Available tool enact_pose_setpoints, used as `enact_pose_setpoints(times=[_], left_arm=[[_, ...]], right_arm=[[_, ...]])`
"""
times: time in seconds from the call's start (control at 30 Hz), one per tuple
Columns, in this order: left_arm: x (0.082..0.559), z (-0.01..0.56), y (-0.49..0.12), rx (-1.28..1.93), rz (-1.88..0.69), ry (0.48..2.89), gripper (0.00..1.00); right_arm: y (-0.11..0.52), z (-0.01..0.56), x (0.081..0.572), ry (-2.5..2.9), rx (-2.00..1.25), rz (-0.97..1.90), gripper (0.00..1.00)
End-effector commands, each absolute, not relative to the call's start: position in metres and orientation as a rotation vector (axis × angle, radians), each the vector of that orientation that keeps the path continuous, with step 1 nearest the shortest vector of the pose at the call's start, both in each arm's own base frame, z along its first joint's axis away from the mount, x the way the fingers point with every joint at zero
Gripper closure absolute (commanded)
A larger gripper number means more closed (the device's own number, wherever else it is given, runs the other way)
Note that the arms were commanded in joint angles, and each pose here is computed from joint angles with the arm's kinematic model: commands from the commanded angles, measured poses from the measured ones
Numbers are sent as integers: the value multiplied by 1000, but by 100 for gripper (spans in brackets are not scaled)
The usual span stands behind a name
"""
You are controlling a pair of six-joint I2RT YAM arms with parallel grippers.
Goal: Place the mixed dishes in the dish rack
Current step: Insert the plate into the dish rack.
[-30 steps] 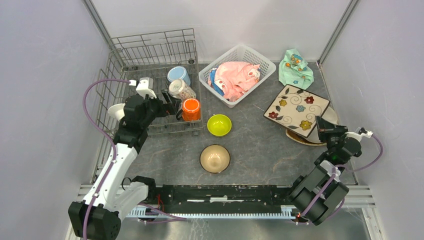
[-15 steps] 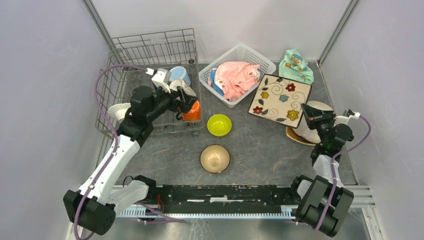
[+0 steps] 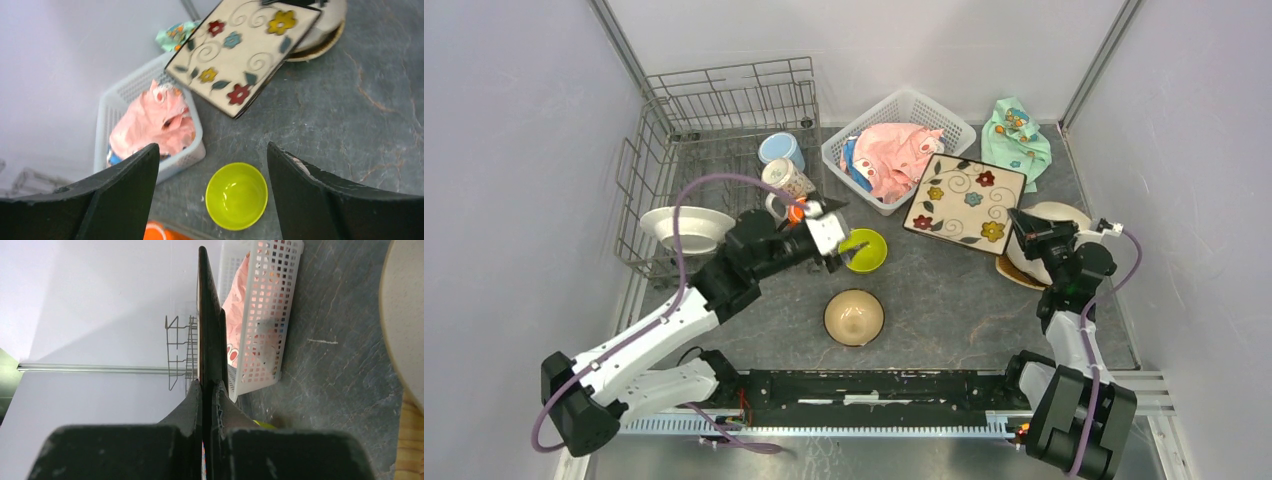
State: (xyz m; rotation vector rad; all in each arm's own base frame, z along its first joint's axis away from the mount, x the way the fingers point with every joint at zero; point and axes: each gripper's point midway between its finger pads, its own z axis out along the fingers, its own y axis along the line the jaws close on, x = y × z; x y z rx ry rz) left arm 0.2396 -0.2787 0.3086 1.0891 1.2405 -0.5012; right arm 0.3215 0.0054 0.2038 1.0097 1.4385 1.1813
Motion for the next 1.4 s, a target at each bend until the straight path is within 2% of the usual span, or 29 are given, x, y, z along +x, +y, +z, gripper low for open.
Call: enact_pose_setpoints(times=[0.0,0.2,0.7,1.1,1.3,1.37], left_arm=[[229,325,-306,1252,-292,932,18],[214,294,-359,1446,-212,881,20],[235,271,-434,1519,-78,797,26],[243,223,-450,1633,-36,821,30],[249,219,-458,1629,-23,836,45],[250,222,-458,1619,-22,836,56]], right_arm=[[21,294,314,1239,814,1345,100],[30,294,309,1236,813,1410,100],[55,286,299,1276,783,1498,100],[57,280,299,1276,799,1525,100],[59,278,296,1276,797,1544,100],[59,274,296,1286,795,1526,100]])
